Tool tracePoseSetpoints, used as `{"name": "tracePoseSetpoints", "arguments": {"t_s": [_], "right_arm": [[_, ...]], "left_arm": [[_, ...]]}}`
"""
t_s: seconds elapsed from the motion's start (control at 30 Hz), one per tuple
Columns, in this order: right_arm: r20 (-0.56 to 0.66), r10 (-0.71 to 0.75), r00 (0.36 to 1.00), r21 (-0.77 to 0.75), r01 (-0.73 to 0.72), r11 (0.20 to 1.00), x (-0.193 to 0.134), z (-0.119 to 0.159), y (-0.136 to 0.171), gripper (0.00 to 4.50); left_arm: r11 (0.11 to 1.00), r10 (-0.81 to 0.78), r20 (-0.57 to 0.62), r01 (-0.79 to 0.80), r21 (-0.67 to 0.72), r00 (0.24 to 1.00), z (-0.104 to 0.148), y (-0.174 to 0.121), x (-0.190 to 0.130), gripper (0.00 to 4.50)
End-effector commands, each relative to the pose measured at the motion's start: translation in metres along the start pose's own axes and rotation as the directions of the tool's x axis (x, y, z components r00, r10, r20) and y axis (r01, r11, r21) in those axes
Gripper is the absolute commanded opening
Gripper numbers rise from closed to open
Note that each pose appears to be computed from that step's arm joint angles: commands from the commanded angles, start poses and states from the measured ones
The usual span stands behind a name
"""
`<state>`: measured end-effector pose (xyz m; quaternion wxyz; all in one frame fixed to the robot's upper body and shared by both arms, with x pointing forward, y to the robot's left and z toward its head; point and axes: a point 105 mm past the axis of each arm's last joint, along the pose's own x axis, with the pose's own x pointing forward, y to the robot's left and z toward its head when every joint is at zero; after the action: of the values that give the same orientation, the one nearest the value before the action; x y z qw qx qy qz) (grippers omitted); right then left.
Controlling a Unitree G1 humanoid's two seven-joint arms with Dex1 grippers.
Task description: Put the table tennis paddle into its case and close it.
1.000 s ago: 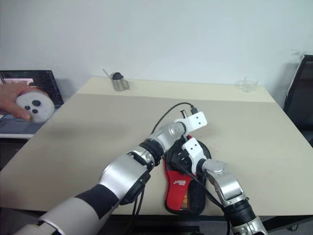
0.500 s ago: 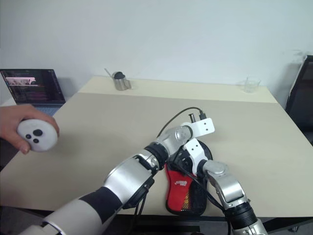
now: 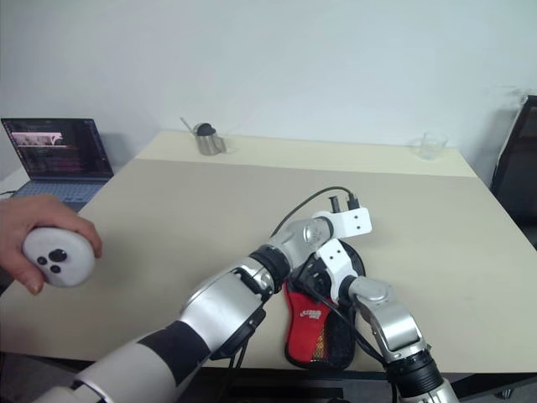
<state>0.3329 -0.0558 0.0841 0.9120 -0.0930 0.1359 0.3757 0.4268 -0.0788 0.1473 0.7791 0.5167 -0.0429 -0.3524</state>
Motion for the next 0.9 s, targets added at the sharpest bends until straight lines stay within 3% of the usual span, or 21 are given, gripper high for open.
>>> {"name": "tracePoseSetpoints", "arguments": {"t_s": [0.03, 0.3, 0.47, 0.83, 0.9], "right_arm": [[-0.128, 0.013, 0.992, 0.072, -0.003, 0.997, 0.003, -0.034, 0.004, 4.36], [-0.127, 0.007, 0.992, 0.076, 0.003, 0.997, 0.004, -0.035, 0.005, 4.36], [-0.126, 0.005, 0.992, 0.085, 0.006, 0.996, 0.004, -0.037, 0.006, 4.36], [-0.121, -0.001, 0.993, 0.091, 0.012, 0.996, 0.006, -0.036, 0.003, 4.36], [-0.120, -0.002, 0.993, 0.091, 0.013, 0.996, 0.006, -0.036, 0.002, 4.36]], "left_arm": [[0.998, -0.064, 0.231, 0.056, 0.043, 0.971, 0.090, -0.036, 0.005, 0.21], [0.991, -0.129, 0.266, 0.113, 0.076, 0.955, 0.103, -0.060, 0.004, 0.21], [0.987, -0.162, 0.221, 0.158, 0.035, 0.962, 0.092, -0.065, 0.006, 0.21], [0.991, -0.131, 0.143, 0.131, 0.005, 0.981, 0.068, -0.052, 0.008, 4.08], [0.992, -0.121, 0.133, 0.124, -0.020, 0.984, 0.061, -0.047, 0.008, 4.08]]}}
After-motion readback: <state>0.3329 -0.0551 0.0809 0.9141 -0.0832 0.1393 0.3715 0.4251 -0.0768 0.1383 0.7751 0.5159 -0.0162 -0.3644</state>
